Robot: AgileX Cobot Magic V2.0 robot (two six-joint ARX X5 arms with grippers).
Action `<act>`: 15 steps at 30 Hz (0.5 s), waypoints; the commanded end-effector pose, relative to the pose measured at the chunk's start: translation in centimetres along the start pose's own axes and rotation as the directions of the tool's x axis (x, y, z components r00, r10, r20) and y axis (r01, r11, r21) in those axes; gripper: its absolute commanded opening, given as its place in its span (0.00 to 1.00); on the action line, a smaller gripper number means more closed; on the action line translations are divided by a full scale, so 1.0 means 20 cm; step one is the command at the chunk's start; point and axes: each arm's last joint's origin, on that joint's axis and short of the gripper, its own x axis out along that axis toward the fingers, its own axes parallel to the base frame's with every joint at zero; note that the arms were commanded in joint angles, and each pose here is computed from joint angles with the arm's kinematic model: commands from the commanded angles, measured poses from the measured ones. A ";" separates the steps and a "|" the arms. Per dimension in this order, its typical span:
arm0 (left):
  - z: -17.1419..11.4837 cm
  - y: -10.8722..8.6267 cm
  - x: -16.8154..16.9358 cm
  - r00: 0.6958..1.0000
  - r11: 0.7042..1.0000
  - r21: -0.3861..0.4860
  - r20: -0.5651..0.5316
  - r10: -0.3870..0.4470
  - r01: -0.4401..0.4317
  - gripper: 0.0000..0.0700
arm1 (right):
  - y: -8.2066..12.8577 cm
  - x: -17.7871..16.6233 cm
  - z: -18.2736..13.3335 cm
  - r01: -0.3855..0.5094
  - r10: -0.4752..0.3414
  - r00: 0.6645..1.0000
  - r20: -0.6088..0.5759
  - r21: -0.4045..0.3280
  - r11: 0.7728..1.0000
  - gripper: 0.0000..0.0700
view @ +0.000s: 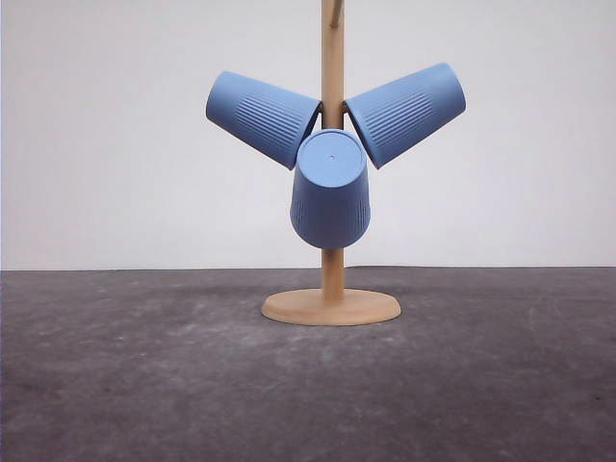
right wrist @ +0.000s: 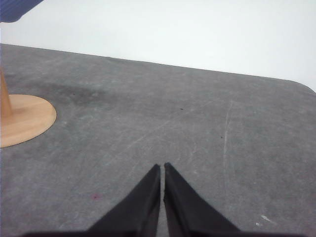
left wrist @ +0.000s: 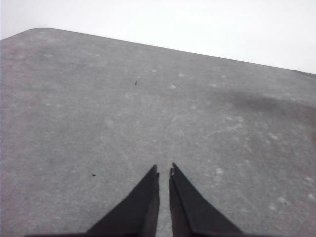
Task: Place three cups
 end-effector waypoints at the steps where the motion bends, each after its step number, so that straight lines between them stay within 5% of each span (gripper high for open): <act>1: -0.02 0.00 0.01 1.000 1.000 0.003 -0.017 0.004 -0.004 0.02 | 0.00 0.00 0.00 0.002 -0.002 1.000 0.011 0.000 1.000 0.02; 15: -0.02 0.00 0.01 1.000 1.000 0.003 -0.017 0.004 -0.004 0.02 | 0.00 0.00 0.00 0.002 -0.002 1.000 0.011 0.000 1.000 0.02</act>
